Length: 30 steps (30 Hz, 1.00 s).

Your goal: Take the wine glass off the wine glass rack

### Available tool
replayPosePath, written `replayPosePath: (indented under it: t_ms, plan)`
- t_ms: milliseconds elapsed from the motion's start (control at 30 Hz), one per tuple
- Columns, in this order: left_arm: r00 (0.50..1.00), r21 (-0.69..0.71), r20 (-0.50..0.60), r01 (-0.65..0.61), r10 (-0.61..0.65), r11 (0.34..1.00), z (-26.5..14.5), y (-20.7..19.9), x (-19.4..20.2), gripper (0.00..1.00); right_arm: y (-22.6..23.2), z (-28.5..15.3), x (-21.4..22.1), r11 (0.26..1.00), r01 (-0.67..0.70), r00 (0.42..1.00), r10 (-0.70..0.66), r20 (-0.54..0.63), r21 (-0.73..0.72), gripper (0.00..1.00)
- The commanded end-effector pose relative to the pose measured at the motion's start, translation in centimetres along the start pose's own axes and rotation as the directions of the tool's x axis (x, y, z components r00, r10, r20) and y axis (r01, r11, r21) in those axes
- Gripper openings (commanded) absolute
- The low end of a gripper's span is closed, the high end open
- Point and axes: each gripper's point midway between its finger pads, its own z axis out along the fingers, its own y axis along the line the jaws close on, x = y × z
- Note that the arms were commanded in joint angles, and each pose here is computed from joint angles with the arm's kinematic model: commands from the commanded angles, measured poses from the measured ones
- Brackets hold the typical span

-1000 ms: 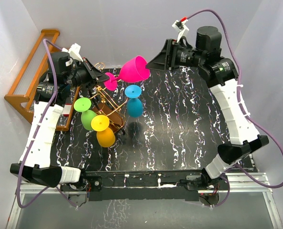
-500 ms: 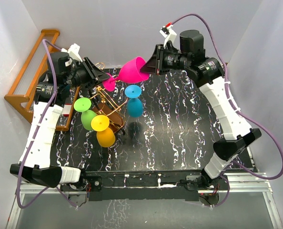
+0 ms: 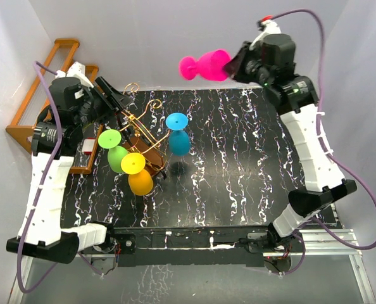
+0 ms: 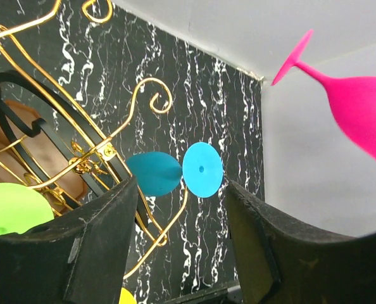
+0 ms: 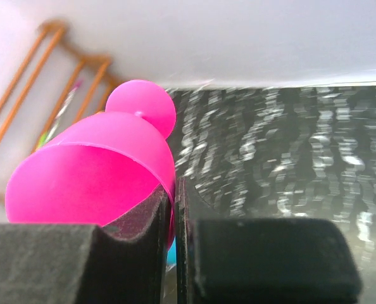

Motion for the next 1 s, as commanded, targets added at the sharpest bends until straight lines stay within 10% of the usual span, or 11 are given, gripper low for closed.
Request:
replayPosePath:
  t_ms: [0,200,533,967]
  plan:
    - [0.992,-0.004,0.119,-0.031,0.031,1.000,-2.8,-0.6,-2.1,0.56,-12.2,-1.7,-3.2,0.918,-0.073,0.994,0.034,0.106,0.391,0.08]
    - [0.991,0.002,0.126,-0.034,0.033,0.999,-3.4,-0.4,-1.8,0.55,-23.9,-2.3,3.8,0.749,-0.072,0.983,0.165,-0.080,0.659,0.08]
    - [0.995,0.023,0.094,-0.028,0.025,0.999,-3.5,-0.2,-0.5,0.54,-30.6,-4.1,9.6,0.584,0.028,0.961,0.207,-0.183,0.811,0.08]
    - [0.997,0.035,0.073,-0.027,0.025,0.999,-3.4,0.0,0.2,0.53,-31.4,-2.1,14.3,0.633,0.031,0.925,0.275,-0.262,0.774,0.11]
